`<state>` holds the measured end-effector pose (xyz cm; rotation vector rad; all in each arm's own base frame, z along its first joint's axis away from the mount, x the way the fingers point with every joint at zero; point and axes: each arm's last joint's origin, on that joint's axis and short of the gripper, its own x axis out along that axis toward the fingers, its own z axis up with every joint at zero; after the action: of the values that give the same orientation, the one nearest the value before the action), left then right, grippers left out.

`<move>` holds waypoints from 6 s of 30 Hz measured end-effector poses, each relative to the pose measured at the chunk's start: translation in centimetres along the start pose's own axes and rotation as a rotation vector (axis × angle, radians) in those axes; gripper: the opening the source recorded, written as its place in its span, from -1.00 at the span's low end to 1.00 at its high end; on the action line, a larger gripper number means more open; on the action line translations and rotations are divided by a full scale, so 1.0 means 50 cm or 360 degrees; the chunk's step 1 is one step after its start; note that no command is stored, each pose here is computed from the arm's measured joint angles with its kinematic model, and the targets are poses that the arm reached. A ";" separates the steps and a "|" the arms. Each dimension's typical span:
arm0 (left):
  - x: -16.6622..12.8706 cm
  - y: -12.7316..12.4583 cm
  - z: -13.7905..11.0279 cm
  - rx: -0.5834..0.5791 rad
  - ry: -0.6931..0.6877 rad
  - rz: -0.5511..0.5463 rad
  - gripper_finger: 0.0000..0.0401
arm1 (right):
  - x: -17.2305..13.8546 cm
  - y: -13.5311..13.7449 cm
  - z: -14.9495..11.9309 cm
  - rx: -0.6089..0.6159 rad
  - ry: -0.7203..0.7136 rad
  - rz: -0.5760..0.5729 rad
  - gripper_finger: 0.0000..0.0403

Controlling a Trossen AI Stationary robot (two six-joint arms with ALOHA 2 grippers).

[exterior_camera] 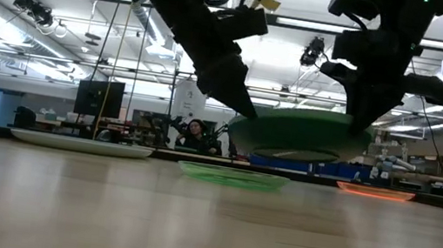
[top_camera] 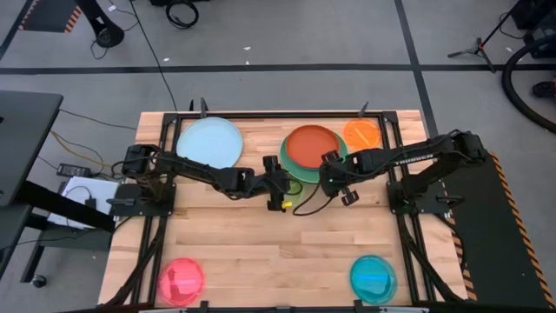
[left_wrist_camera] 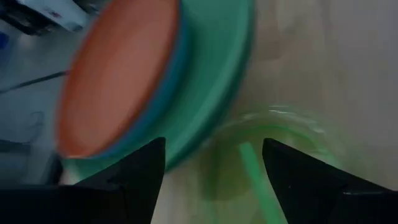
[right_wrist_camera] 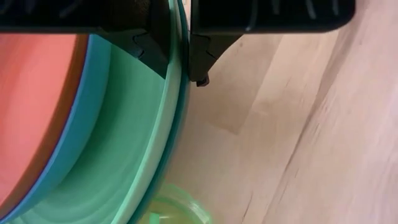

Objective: Stack plastic plates
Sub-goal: Stack the large pile of plates on the large sky blue plate, then stack the small red plate on the small green plate

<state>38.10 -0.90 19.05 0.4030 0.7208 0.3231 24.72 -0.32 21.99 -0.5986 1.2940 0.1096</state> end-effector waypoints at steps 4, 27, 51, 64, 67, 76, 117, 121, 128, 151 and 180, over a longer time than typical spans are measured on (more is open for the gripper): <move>0.009 0.022 0.001 0.0089 -0.0017 0.0073 0.36 | 0.000 0.001 -0.002 -0.0009 -0.0002 0.0040 -0.87; 0.032 0.055 -0.014 0.0433 -0.0028 -0.0105 0.02 | -0.047 0.006 0.008 -0.0094 -0.0222 -0.0064 -0.86; 0.020 0.029 -0.014 0.0782 0.0034 -0.0031 -0.74 | -0.047 -0.009 0.017 -0.0032 -0.0242 -0.0223 -0.49; -0.041 0.096 -0.065 0.0553 0.0634 0.0208 -0.75 | -0.069 -0.003 0.010 -0.0006 -0.0315 -0.0214 -0.16; -0.074 0.126 -0.096 0.0424 0.0892 0.0282 -0.75 | -0.079 -0.002 0.007 -0.0002 -0.0331 -0.0231 -0.17; -0.122 0.152 -0.145 0.0009 0.1270 0.0400 -0.75 | -0.100 -0.002 -0.004 0.0014 -0.0374 -0.0265 -0.17; -0.081 0.114 -0.277 -0.0220 0.1295 0.0415 -0.71 | -0.113 -0.005 -0.003 0.0056 -0.0476 -0.0266 -0.17; -0.081 0.113 -0.278 -0.0225 0.1307 0.0377 -0.57 | -0.113 -0.004 -0.003 0.0193 -0.0493 -0.0227 -0.17; -0.110 0.112 -0.277 -0.0262 0.1397 0.0279 -0.20 | -0.112 0.019 0.015 0.0429 -0.0468 -0.0342 -0.17; -0.454 -0.270 -0.018 -0.1668 0.0878 -0.0694 -0.02 | -0.058 0.143 0.168 0.0356 -0.0858 -0.0390 -0.17; -0.463 -0.587 0.062 -0.2075 0.1793 -0.0286 -0.18 | -0.080 0.219 0.188 0.0019 -0.0972 -0.0418 -0.17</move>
<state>28.17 -37.03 20.81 -1.1823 1.4266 0.7770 27.33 14.40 23.16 -0.6549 0.6196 0.0603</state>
